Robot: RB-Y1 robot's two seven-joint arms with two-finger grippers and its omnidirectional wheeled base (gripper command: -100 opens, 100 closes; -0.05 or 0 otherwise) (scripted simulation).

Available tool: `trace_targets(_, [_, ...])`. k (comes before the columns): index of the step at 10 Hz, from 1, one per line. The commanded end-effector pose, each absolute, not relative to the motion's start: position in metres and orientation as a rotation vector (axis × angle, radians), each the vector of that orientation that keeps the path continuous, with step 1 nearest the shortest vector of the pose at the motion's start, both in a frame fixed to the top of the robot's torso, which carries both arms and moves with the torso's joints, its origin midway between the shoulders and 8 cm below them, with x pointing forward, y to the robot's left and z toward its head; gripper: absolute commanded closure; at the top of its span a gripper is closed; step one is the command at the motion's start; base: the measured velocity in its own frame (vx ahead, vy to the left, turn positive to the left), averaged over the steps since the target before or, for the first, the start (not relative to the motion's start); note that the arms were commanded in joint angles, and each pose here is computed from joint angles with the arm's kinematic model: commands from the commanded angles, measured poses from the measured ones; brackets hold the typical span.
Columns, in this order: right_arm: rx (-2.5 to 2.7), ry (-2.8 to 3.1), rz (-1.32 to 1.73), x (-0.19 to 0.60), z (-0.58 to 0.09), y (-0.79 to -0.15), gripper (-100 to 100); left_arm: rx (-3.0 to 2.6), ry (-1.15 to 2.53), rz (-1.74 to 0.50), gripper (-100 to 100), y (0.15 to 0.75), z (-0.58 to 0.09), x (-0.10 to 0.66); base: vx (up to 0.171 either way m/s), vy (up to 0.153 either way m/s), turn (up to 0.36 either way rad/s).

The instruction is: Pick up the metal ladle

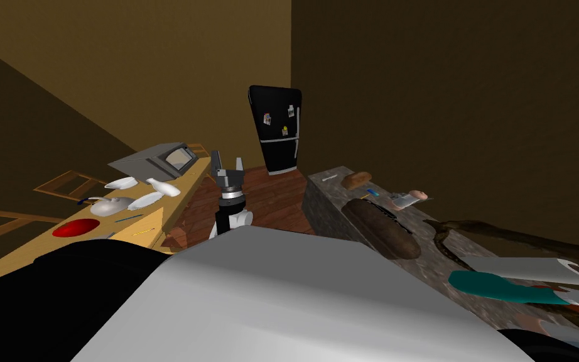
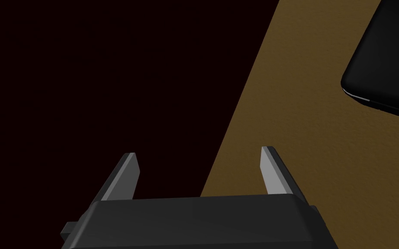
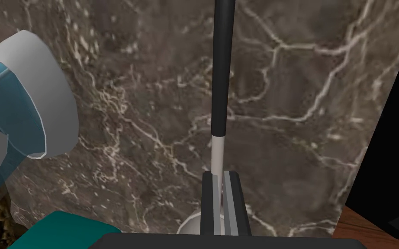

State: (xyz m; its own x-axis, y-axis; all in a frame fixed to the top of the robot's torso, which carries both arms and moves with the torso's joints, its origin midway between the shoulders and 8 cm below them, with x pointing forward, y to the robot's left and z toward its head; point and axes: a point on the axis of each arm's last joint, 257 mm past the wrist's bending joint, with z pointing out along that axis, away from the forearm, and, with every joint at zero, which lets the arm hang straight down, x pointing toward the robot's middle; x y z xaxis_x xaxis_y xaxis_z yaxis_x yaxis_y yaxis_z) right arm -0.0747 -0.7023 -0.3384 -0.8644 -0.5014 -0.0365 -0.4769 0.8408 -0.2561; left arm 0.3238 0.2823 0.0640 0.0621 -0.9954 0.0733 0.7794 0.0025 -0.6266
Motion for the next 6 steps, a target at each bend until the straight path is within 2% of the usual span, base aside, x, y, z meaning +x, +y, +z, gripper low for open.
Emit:
trace_targets(1, [-0.777,2.916,-0.365,-0.075,-0.338,-0.702,100,-0.598,0.456,-1.469,0,0.282,0.064,0.324,0.000,0.000,0.000])
trace_targets(3, [-0.776,2.914,-0.369,-0.074,-0.338,-0.703,100,-0.598,0.456,-1.469,0,0.282,0.064,0.324,0.000,0.000,0.000])
trace_targets(4, [-0.777,2.914,-0.369,-0.074,-0.338,-0.703,0,-0.598,0.456,-1.469,0,0.282,0.064,0.324,0.000,0.000,0.000])
trace_targets(5, [-0.795,2.912,-0.362,-0.065,-0.326,-0.707,100,-0.598,0.456,-1.469,0,0.282,0.064,0.324,-0.005,0.022,-0.106])
trace_targets(6, [-0.789,2.911,-0.369,-0.069,-0.332,-0.706,100,-0.598,0.456,-1.469,0,0.282,0.064,0.324,-0.004,0.014,-0.031])
